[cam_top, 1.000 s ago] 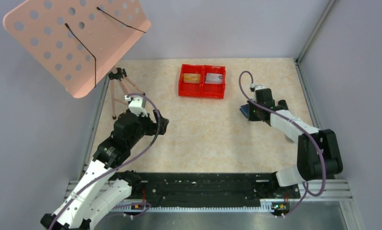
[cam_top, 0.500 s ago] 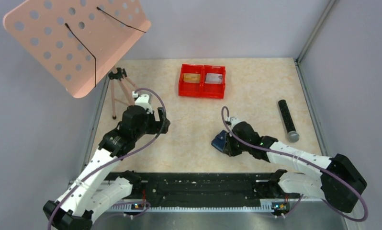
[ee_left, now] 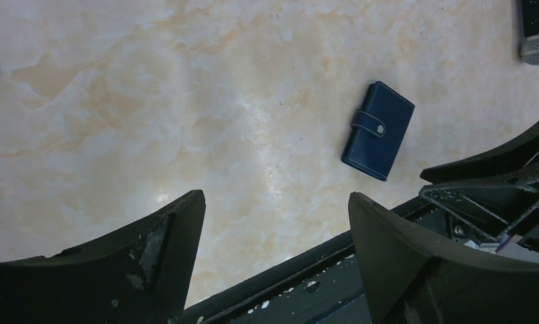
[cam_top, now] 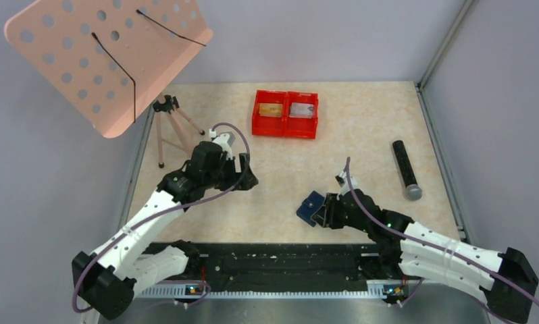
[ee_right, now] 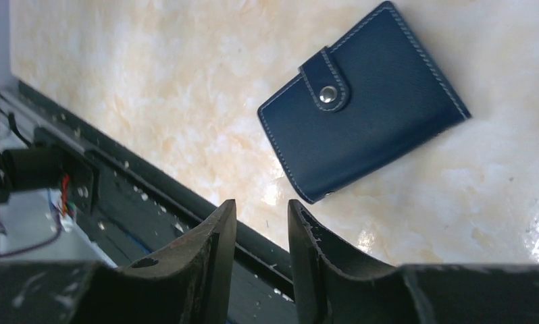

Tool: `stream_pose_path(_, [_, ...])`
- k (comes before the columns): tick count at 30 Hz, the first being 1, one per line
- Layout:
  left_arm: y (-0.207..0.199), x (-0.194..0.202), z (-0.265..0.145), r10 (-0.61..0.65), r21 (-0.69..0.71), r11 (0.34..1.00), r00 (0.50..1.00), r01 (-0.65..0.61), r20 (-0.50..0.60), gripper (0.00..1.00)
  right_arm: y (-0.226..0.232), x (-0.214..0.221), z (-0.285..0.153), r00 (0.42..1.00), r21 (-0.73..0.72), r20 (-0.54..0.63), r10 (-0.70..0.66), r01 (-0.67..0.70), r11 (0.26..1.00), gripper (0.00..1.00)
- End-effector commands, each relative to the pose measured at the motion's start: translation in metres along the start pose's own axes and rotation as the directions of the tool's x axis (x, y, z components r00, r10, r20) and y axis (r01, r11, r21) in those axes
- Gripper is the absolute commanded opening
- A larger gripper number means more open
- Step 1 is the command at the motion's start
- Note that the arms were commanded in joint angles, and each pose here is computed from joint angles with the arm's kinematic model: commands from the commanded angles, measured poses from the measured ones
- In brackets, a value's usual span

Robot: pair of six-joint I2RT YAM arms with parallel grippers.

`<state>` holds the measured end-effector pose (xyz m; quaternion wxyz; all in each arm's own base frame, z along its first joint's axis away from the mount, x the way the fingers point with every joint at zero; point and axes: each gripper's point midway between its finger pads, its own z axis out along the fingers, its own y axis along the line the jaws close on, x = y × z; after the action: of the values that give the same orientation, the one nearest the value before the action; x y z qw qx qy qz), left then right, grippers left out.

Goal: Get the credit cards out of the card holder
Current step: Move the card holder to the center of the board.

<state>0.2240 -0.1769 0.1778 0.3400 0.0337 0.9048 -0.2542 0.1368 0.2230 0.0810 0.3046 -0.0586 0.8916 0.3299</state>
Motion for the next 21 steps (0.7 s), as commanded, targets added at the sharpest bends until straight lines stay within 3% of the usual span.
stream_pose_path(1, [-0.037, -0.01, 0.017, -0.027, 0.125, 0.992, 1.0, 0.028, -0.005, 0.82, -0.016, -0.02, -0.001, 0.965, 0.06, 0.175, 0.194, -0.207, 0.976, 0.35])
stream_pose_path(8, [-0.075, 0.022, 0.064, 0.02, 0.202, 0.979, 0.992, 0.005, -0.122, 0.76, -0.046, -0.018, -0.002, 0.906, 0.12, 0.276, 0.321, -0.364, 0.924, 0.39])
stream_pose_path(14, [-0.109, 0.056, 0.112, 0.065, 0.287, 0.958, 0.964, 0.012, -0.259, 0.68, -0.042, -0.013, -0.002, 0.905, 0.082, 0.256, 0.341, -0.372, 0.925, 0.45])
stream_pose_path(21, [-0.122, 0.087, 0.148, 0.105, 0.31, 0.951, 0.925, 0.014, -0.366, 0.58, -0.039, -0.012, -0.004, 0.895, 0.035, 0.26, 0.363, -0.384, 0.923, 0.53])
